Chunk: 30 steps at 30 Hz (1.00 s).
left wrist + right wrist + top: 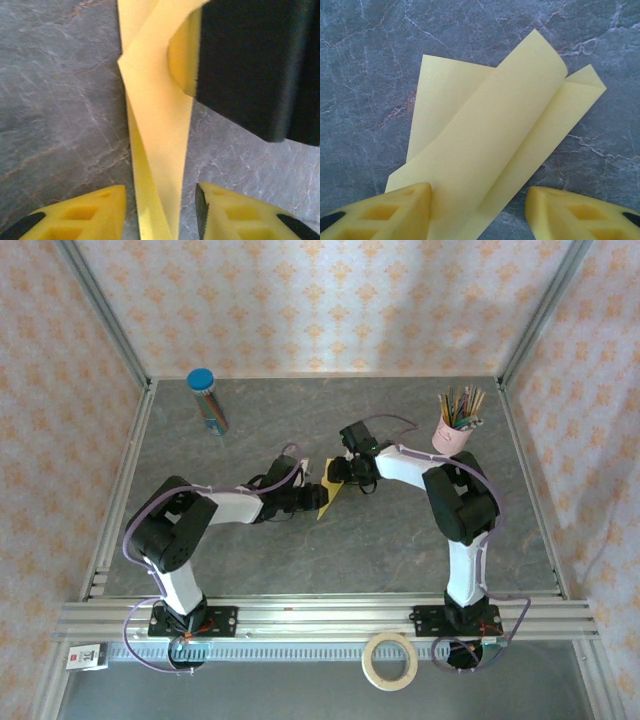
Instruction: Fold a paper plane with a square sheet of paper (pick it up from the middle)
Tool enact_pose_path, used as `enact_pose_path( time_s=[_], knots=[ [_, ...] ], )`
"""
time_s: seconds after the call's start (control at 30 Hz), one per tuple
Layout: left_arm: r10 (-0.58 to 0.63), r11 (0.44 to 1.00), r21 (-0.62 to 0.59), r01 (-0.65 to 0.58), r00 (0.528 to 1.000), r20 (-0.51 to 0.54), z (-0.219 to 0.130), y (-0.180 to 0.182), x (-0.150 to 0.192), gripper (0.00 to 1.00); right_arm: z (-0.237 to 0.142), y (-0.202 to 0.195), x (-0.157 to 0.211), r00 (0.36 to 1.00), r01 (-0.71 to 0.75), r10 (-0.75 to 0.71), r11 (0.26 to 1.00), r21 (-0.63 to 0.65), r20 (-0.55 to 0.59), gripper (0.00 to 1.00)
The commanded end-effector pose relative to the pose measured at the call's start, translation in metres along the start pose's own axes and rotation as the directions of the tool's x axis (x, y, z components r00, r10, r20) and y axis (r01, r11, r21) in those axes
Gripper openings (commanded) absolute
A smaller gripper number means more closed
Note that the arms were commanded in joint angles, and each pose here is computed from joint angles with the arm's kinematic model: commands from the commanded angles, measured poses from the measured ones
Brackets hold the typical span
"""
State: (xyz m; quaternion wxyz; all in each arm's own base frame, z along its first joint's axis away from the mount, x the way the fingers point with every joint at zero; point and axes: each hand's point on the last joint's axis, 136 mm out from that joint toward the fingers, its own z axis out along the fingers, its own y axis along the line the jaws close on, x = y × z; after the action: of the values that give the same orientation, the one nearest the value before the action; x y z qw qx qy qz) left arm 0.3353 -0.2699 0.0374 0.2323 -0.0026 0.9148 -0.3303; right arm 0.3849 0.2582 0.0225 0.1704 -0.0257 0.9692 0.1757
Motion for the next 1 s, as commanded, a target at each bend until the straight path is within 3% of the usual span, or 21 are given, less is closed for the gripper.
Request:
enact_pose_path(
  time_s=[0.0,0.17,0.6,0.97],
  knots=[
    [0.002,1.000,0.009,-0.003,1.000,0.022,-0.002,-0.010,0.000,0.45,0.046,-0.034,0.036,0.995,-0.029,0.039,0.994,0.101,-0.092,0.55],
    [-0.006,1.000,-0.020,0.006,1.000,0.002,0.004,-0.002,0.006,0.42,0.048,-0.035,0.039,0.994,-0.032,0.043,0.994,0.107,-0.101,0.55],
    [-0.028,0.997,-0.078,0.026,0.999,-0.025,0.011,0.017,0.017,0.24,0.047,-0.039,0.041,0.994,-0.039,0.051,0.992,0.121,-0.098,0.50],
    [-0.042,0.996,-0.080,0.039,0.998,-0.041,0.015,0.024,0.024,0.18,0.048,-0.040,0.040,0.993,-0.055,0.066,0.992,0.117,-0.096,0.44]
  ],
)
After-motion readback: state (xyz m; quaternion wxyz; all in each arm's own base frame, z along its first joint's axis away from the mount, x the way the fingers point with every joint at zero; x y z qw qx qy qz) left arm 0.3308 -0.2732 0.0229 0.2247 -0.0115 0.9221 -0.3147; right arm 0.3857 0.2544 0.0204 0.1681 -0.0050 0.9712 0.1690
